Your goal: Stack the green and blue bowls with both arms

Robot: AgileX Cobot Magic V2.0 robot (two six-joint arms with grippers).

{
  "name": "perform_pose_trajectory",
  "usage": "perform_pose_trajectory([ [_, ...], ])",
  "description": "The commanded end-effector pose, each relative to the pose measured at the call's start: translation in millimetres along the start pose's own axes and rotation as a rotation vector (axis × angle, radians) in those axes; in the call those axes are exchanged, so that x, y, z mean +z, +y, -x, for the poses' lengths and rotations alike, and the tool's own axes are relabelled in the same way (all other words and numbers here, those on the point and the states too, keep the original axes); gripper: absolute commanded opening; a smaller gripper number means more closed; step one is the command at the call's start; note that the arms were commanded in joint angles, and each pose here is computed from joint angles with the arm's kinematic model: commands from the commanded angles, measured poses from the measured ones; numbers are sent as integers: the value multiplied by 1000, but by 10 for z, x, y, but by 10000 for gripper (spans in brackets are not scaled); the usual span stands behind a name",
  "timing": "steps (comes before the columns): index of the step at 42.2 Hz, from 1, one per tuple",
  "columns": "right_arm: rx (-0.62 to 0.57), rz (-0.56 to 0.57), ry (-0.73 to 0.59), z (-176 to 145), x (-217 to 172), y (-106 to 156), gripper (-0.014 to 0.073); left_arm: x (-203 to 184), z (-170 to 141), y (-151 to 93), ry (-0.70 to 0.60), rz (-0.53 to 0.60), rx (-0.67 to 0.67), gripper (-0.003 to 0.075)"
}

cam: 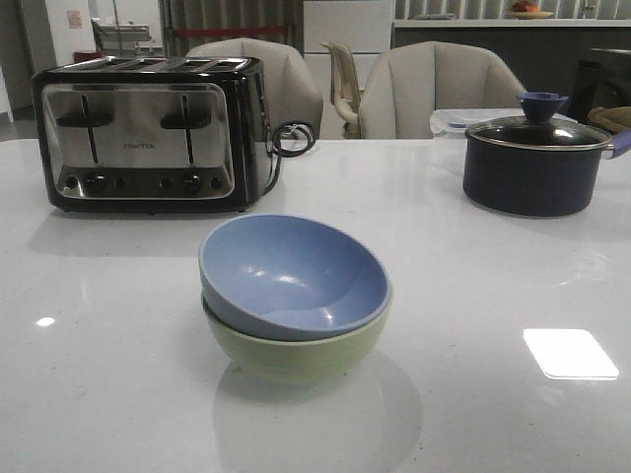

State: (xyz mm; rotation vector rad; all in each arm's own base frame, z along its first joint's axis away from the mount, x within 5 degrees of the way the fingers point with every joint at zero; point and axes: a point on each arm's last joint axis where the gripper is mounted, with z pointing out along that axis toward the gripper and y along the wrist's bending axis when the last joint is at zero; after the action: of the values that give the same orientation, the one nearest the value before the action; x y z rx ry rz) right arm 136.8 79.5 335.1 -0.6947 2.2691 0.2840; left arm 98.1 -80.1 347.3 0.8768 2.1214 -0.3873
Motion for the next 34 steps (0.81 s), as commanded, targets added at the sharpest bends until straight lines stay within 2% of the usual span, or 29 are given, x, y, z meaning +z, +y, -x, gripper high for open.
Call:
perform_pose_trajectory([
  [1,23,-32,-92,84,-122,-25,432,-118,30,51,-90,81,-45,583],
  [6,46,-47,-107,26,-250,-23,432,-149,-9,103,-94,145,-99,583],
  [16,33,-50,-135,-152,-350,-2,431,-149,-4,104,-100,145,-98,582],
  [19,24,-53,-123,-191,-324,-3,397,-149,0,104,-104,146,-96,564],
  [22,25,-52,-110,-219,-294,-3,302,-150,2,104,-106,146,-96,499],
  [26,25,-52,-106,-231,-281,-4,173,-150,2,104,-106,146,-96,367],
  [31,25,-52,-106,-231,-281,-4,63,-150,2,104,-106,146,-96,223],
  [34,25,-52,-106,-231,-281,-4,34,-150,2,104,-106,146,-96,156],
])
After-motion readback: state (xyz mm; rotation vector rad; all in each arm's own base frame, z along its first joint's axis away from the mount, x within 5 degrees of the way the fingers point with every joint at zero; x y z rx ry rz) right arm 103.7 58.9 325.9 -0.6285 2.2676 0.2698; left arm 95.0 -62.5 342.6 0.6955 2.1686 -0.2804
